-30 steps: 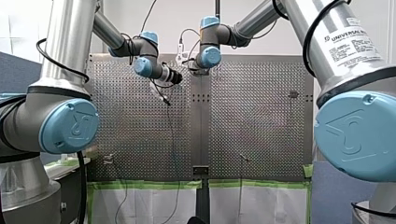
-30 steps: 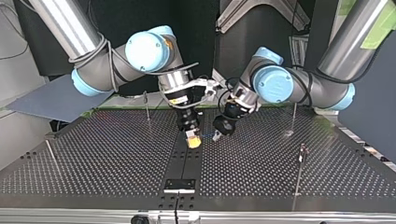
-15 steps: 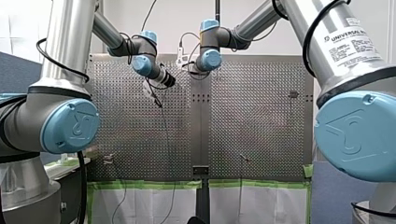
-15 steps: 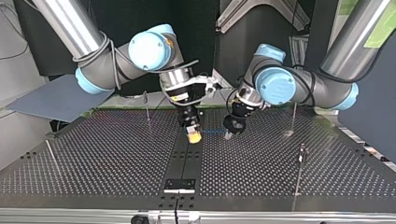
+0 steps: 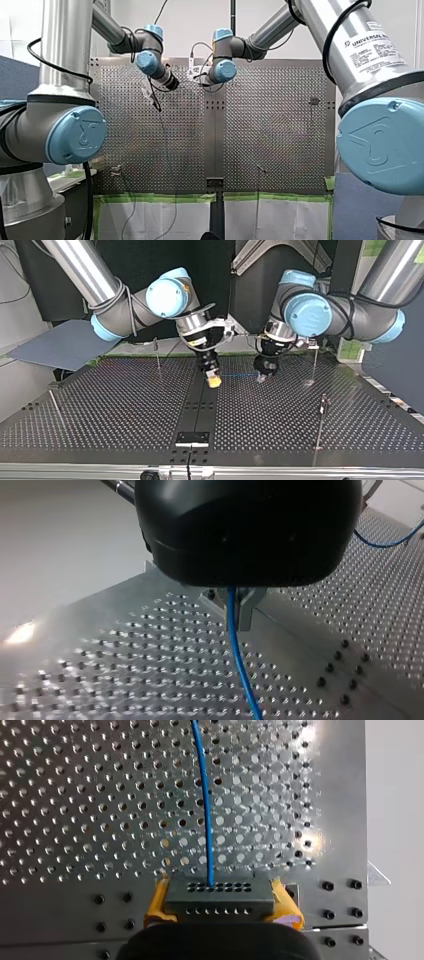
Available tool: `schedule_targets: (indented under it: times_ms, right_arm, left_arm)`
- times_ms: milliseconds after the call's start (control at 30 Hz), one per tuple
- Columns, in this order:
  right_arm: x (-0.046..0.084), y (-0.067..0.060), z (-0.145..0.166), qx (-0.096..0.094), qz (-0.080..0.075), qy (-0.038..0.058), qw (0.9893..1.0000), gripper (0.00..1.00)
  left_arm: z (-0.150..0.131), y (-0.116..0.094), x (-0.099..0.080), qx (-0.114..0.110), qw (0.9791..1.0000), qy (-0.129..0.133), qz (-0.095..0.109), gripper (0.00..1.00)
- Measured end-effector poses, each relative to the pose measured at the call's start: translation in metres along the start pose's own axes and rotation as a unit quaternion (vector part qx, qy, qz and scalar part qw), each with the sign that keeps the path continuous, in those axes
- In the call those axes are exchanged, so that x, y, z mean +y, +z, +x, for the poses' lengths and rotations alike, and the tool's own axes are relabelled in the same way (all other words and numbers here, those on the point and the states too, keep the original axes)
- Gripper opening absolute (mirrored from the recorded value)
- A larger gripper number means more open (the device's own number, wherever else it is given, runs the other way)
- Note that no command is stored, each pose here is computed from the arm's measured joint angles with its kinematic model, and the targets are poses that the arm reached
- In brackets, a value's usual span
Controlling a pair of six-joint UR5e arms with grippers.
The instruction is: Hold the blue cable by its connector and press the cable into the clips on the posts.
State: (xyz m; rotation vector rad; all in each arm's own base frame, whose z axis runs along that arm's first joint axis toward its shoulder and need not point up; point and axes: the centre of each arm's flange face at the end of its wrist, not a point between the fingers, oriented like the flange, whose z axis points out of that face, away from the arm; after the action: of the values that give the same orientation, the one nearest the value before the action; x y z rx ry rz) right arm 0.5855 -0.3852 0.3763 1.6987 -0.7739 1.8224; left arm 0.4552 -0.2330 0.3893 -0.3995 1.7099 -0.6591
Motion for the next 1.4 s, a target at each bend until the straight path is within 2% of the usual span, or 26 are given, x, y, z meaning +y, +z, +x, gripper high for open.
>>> schedule_targets:
  times_ms: [100,233,433,567,633,867,967,1167,1400]
  right_arm:
    - [-0.002,0.001,0.0,0.002,0.009,0.0017,1.0,0.0]
    - [-0.003,0.003,0.0,0.009,0.024,0.0099,0.9996,0.0]
    - [-0.009,0.005,0.002,0.018,0.051,0.0249,0.9982,0.0]
    - [-0.014,0.006,0.003,0.024,0.072,0.0393,0.9964,0.0]
    - [-0.016,0.007,0.004,0.025,0.081,0.0425,0.9955,0.0]
    - [-0.025,0.008,0.01,0.029,0.114,0.0442,0.992,0.0]
    - [-0.027,0.008,0.012,0.03,0.122,0.0438,0.9911,0.0]
    - [-0.028,0.009,0.014,0.033,0.125,0.0435,0.9906,0.0]
    - [-0.029,0.01,0.016,0.034,0.126,0.0434,0.9904,0.0]
  left_arm:
    - [-0.004,-0.009,0.004,-0.014,0.9998,0.012,-0.01,0.0]
    - [-0.012,-0.022,0.006,-0.034,0.9987,0.03,-0.022,0.0]
    - [-0.025,-0.041,0.007,-0.062,0.9956,0.056,-0.042,0.0]
    - [-0.035,-0.053,0.009,-0.084,0.9924,0.072,-0.054,0.0]
    - [-0.039,-0.058,0.01,-0.091,0.9909,0.078,-0.06,0.0]
    - [-0.057,-0.083,0.007,-0.112,0.985,0.095,-0.091,0.0]
    - [-0.064,-0.095,0.005,-0.122,0.9824,0.098,-0.101,0.0]
    - [-0.076,-0.11,0.004,-0.149,0.9768,0.097,-0.119,0.0]
    - [-0.085,-0.11,0.01,-0.178,0.9692,0.092,-0.143,0.0]
